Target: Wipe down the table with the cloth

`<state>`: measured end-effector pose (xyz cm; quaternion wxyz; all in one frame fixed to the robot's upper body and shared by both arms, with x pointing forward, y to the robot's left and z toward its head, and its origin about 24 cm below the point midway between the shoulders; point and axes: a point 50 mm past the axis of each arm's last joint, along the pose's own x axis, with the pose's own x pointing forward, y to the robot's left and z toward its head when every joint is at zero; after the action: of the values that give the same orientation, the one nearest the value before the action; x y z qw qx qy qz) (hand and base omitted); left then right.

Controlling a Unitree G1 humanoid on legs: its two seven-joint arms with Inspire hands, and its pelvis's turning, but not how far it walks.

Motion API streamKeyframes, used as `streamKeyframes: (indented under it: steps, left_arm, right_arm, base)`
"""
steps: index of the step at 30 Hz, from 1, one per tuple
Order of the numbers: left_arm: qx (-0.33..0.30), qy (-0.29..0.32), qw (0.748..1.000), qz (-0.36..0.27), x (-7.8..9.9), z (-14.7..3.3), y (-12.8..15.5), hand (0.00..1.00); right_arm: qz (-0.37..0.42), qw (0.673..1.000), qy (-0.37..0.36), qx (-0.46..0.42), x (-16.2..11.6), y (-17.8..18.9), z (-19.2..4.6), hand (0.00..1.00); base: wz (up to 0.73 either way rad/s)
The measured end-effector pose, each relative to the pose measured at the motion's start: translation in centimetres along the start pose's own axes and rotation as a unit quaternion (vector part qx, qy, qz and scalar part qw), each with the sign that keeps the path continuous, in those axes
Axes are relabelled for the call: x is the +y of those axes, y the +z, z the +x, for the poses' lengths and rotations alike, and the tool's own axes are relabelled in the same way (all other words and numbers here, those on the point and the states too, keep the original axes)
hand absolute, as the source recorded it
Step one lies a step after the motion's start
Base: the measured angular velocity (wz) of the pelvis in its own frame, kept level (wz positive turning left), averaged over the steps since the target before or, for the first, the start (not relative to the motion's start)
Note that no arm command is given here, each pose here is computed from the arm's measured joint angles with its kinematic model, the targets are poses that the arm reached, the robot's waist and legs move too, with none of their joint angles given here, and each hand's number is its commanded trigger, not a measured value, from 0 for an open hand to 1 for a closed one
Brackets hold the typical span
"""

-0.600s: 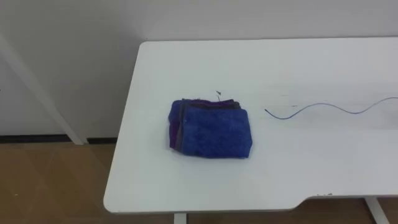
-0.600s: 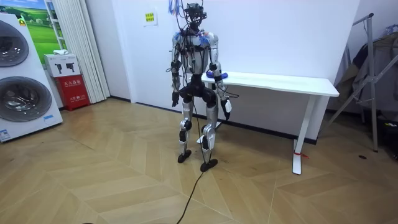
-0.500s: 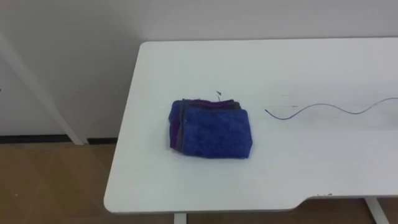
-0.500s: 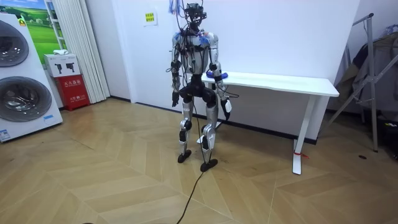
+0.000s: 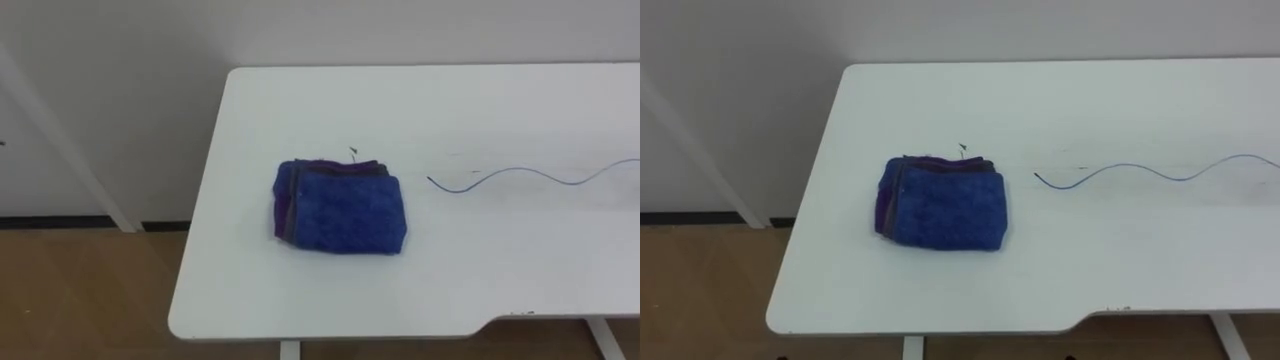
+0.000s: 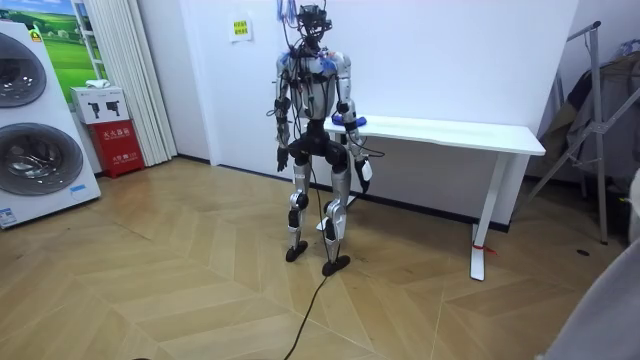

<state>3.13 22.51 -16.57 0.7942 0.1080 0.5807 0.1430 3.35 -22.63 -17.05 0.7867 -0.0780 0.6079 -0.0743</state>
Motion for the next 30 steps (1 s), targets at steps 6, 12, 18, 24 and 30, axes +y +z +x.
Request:
streamKeyframes:
  steps: [6, 12, 18, 24, 30]
  left_arm:
    - [0.008, -0.002, 1.0, -0.011, 0.1, 0.0, -0.3, 0.0]
    - [0.046, 0.029, 0.997, -0.053, 1.8, -0.2, -2.1, 0.0]
    - [0.07, 0.086, 0.99, -0.084, 5.1, -0.3, -3.3, 0.0]
    - [0.07, 0.103, 0.989, -0.084, 6.0, -0.2, -2.8, 0.0]
    - [0.054, 0.104, 0.99, -0.073, 6.3, 0.0, -2.0, 0.0]
  right_arm:
    - [0.054, 0.998, -0.016, 0.031, -0.3, -1.2, -0.1, 0.0]
    - [0.261, 0.956, -0.092, 0.095, -2.5, -4.1, -0.7, 0.0]
    - [0.427, 0.876, -0.193, 0.117, -6.5, -5.5, -1.6, 0.0]
    - [0.46, 0.834, -0.295, 0.072, -11.9, -1.7, -1.9, 0.0]
    - [0.432, 0.821, -0.372, -0.035, -15.8, 5.2, -2.9, 0.0]
  base:
    - [0.02]
    - [0.02]
    - [-0.04]
    - [-0.19]
    - [-0.04]
